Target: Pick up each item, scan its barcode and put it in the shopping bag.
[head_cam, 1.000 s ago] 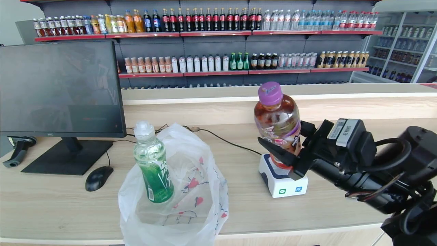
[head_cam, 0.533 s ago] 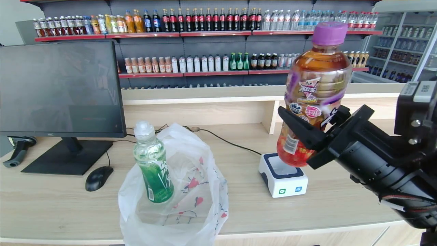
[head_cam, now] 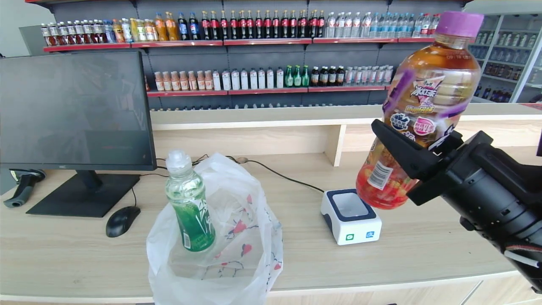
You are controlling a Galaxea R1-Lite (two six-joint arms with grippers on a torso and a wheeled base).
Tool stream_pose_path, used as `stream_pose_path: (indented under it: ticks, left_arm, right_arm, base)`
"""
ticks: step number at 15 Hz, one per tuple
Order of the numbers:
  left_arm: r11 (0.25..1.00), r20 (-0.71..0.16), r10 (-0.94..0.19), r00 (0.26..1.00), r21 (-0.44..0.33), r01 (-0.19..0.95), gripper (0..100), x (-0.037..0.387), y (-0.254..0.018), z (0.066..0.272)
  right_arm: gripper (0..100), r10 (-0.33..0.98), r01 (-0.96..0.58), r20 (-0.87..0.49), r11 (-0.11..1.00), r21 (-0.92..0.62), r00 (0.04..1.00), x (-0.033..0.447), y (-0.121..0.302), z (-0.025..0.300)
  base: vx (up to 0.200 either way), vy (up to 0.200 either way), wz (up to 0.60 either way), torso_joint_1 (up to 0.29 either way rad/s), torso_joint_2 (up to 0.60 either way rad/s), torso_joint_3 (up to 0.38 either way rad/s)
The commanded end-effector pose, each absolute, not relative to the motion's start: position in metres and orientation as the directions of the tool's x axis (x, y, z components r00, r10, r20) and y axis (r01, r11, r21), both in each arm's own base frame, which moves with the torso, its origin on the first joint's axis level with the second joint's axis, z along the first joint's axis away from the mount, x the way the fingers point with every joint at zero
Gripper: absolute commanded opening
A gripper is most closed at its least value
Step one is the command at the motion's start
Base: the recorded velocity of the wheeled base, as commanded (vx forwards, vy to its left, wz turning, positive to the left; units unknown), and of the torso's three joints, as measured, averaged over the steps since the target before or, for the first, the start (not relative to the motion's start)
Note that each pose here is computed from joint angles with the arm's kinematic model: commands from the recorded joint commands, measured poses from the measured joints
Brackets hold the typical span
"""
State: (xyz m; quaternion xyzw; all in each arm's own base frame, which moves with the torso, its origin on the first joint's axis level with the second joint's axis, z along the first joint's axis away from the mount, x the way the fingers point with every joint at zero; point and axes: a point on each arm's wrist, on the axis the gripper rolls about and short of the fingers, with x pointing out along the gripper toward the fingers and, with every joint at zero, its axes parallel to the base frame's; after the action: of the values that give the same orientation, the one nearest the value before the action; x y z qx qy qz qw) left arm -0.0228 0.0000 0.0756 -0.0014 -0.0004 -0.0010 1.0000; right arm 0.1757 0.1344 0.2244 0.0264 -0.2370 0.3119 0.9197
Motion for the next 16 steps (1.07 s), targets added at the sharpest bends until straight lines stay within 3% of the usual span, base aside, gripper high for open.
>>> stream_pose_path:
  ticks: [1, 14, 16]
  left_arm:
    - [1.0, 0.002, -0.002, 1.0, -0.003, 0.002, 100, -0.023, 0.0, 0.076]
    - [1.0, 0.002, -0.002, 1.0, -0.003, 0.002, 100, -0.023, 0.0, 0.076]
    - [1.0, 0.002, -0.002, 1.0, -0.003, 0.002, 100, -0.023, 0.0, 0.076]
  right_arm:
    - [0, 0.557, -0.583, 0.443, 0.808, -0.091, 0.703, 0.173, 0.13, 0.221]
    - [0, 0.401, -0.433, 0.396, 0.901, -0.009, 0.826, 0.189, 0.105, 0.21]
    - [0, 0.326, -0.359, 0.382, 0.933, 0.014, 0.865, 0.202, 0.102, 0.207]
  base:
    - [0.0, 0.0, 0.0, 0.0, 0.0, 0.0]
    - [0.0, 0.0, 0.0, 0.0, 0.0, 0.0]
    - [0.0, 0.0, 0.0, 0.0, 0.0, 0.0]
